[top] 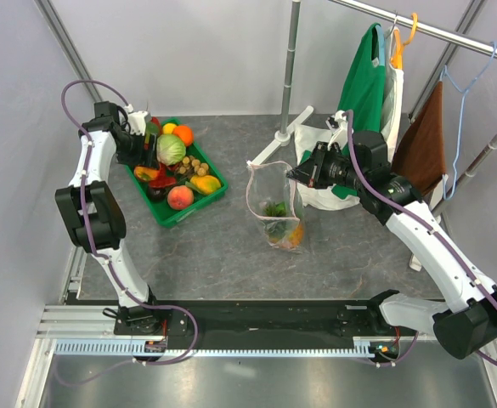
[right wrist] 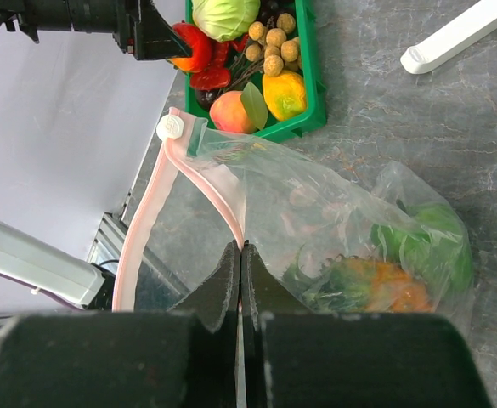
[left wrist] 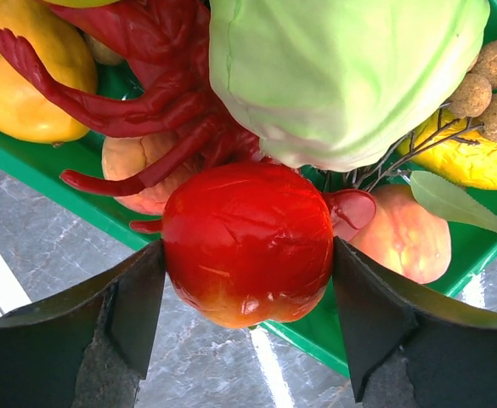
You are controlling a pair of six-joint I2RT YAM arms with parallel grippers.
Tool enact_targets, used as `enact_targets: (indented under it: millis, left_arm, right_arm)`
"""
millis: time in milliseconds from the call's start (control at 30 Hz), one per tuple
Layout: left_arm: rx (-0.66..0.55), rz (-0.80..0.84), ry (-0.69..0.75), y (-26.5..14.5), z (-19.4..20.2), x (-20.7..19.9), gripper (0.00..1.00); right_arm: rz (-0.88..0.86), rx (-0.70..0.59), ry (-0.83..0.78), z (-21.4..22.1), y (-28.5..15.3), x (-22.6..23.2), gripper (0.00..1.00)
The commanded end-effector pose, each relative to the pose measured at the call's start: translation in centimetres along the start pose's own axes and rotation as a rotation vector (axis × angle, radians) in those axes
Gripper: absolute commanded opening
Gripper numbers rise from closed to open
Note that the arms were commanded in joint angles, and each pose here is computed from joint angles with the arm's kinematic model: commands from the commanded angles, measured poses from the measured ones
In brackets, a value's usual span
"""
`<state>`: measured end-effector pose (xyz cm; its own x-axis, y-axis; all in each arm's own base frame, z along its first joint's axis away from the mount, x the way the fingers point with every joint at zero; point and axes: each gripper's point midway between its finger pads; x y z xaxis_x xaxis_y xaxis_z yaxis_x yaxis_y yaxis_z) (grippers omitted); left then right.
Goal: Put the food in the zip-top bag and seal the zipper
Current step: Pick up the fake fruit from the bin.
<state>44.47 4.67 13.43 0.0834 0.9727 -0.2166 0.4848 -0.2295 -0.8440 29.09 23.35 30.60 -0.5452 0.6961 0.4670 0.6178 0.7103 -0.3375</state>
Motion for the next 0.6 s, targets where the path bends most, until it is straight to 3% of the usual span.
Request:
enact_targets:
  millis: [0, 267, 433, 567]
  left_arm:
    - [-0.039, 0.025, -0.018, -2.2, -0.7, -1.4, 0.75]
    - [-0.204, 0.031, -0.004, -10.8, -3.2, -4.5, 0.71]
    - [-0.362, 0.296, 0.156, -18.4, -3.5, -15.0, 0.73]
    - [-0.397, 0.567, 0.330, -22.4, -1.2, -26.4, 0.73]
  right_arm:
    - [-0.010, -0.055, -0.041, -2.1, -0.2, 0.7, 0.00]
    - [-0.005, -0.055, -0.050, -2.0, -0.2, 0.6, 0.00]
    - [-0.004, -0.053, -0.040, -1.9, -0.1, 0.5, 0.00]
    - [-0.006, -0.052, -0.037, -1.9, 0.0, 0.5, 0.00]
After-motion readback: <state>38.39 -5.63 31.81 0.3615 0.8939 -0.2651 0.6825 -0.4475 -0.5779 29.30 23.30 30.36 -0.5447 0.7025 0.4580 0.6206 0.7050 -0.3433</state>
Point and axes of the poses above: each gripper's point midway between its finger pads, its own y axis out along the fingers, its own x axis along the line the jaws close on, z = x × y, and after that the axes turned 13 degrees about -y, right-handed
